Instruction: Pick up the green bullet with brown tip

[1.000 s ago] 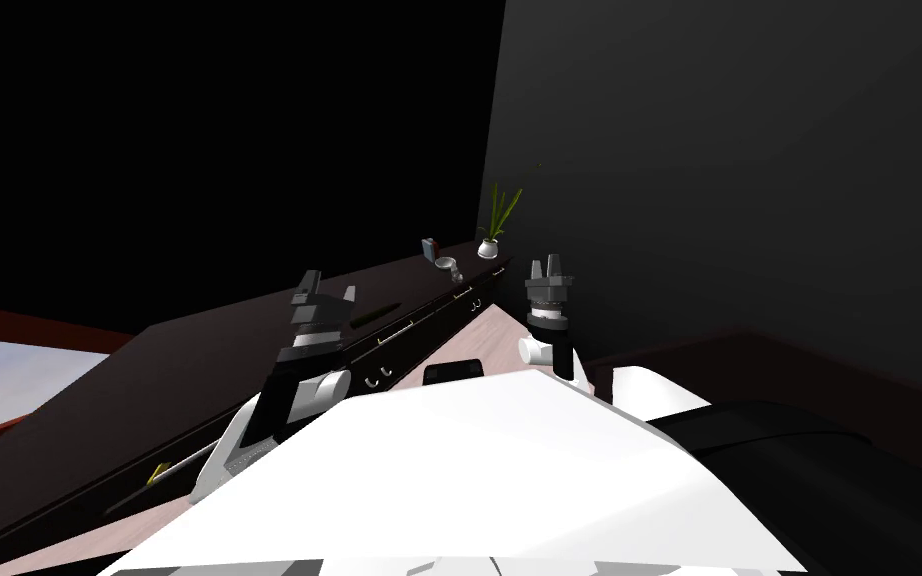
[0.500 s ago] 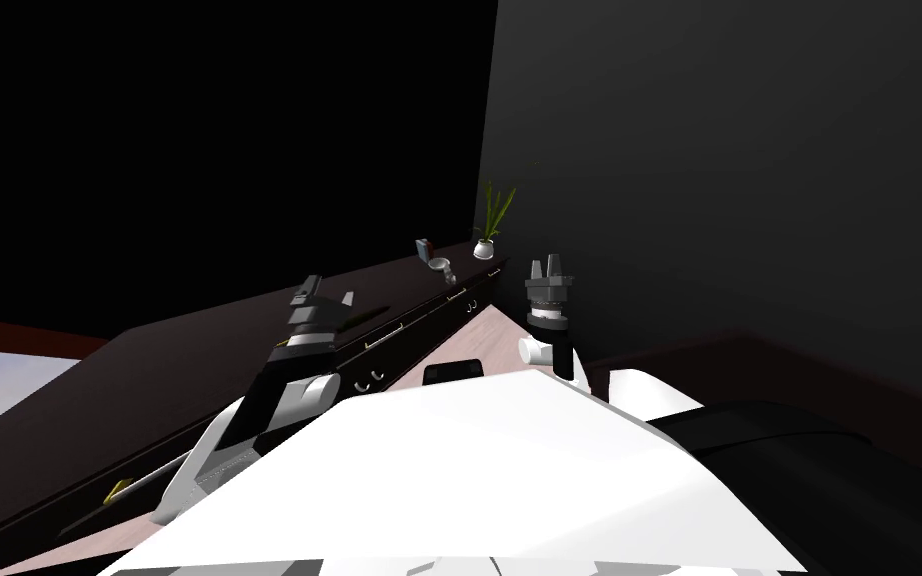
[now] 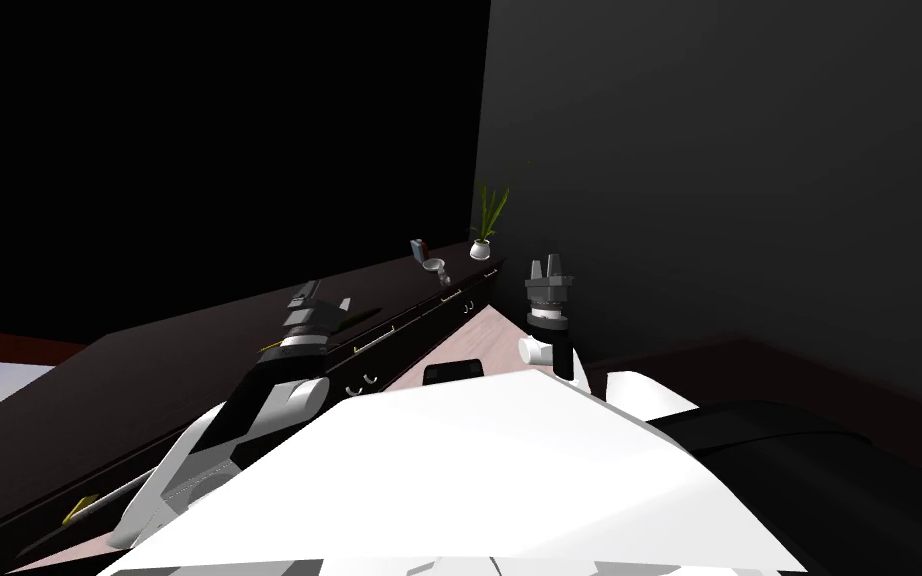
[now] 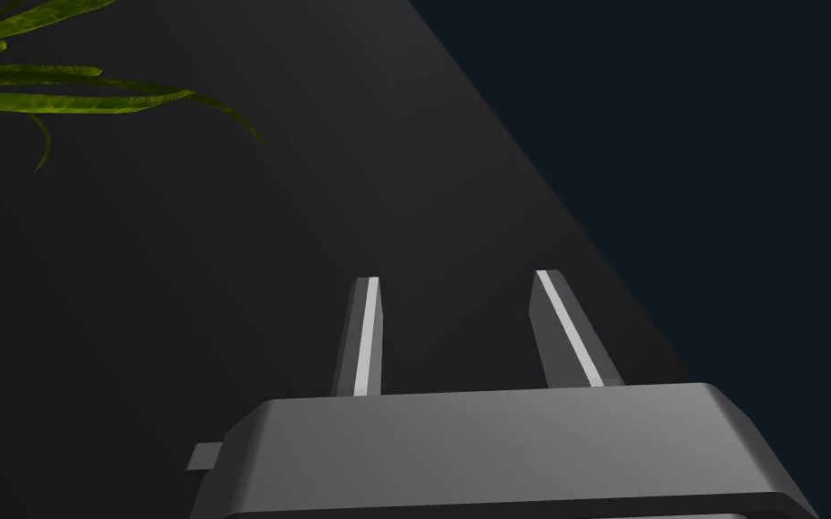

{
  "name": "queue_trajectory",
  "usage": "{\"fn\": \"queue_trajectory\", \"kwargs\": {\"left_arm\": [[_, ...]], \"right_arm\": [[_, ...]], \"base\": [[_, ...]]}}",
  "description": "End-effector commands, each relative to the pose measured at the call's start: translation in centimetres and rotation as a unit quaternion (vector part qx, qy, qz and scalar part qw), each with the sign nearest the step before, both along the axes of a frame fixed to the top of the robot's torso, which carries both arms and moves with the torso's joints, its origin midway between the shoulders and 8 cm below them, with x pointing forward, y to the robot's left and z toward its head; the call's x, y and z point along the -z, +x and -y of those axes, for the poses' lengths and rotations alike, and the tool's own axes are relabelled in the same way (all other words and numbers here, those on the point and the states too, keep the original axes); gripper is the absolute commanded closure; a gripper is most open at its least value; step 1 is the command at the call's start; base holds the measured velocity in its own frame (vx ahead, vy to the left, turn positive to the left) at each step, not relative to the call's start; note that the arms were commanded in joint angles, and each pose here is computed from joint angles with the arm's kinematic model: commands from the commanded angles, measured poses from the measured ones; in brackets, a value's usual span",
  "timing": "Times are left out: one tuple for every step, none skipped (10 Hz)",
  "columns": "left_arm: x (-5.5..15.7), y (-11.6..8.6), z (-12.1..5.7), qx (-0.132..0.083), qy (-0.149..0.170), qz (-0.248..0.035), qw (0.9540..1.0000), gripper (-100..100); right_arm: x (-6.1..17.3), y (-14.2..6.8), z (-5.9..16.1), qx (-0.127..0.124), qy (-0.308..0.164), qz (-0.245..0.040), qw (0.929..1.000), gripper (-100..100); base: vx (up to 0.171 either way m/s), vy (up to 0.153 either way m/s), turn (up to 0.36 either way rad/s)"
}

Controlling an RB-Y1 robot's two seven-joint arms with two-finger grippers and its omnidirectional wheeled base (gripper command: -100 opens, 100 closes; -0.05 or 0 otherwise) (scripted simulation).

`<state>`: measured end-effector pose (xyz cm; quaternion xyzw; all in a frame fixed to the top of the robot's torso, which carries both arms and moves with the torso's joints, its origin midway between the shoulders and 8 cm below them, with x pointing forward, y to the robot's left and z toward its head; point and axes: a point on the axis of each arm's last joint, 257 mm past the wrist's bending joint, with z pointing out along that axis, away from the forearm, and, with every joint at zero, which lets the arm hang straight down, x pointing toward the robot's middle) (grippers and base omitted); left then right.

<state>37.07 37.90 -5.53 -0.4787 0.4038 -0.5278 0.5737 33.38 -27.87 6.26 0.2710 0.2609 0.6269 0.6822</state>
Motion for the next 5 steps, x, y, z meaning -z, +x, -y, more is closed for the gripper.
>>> {"fn": "queue_trajectory", "kwargs": {"left_arm": [[0.8, 0.0, -1.4, -0.006, -0.013, -0.023, 0.9996, -100], [1.5, 0.1, -1.7, -0.011, -0.015, -0.036, 0.9992, -100], [1.6, 0.1, -1.7, -0.012, -0.016, -0.038, 0.9991, -100], [2.2, -0.1, -2.8, -0.017, -0.026, -0.056, 0.9980, -100], [2.8, 0.0, -3.1, -0.022, -0.029, -0.067, 0.9971, -100]], "right_arm": [[0.0, 0.0, 0.0, 0.000, 0.000, 0.000, 1.0000, 0], [0.0, 0.0, 0.0, 0.000, 0.000, 0.000, 1.0000, 0], [0.0, 0.0, 0.0, 0.000, 0.000, 0.000, 1.0000, 0], [0.0, 0.0, 0.0, 0.000, 0.000, 0.000, 1.0000, 0], [0.0, 0.0, 0.0, 0.000, 0.000, 0.000, 1.0000, 0]], "base": [[0.027, -0.125, -0.017], [0.026, -0.107, 0.001], [0.013, -0.041, 0.006], [0.040, -0.072, -0.026], [0.034, -0.070, -0.003]]}}
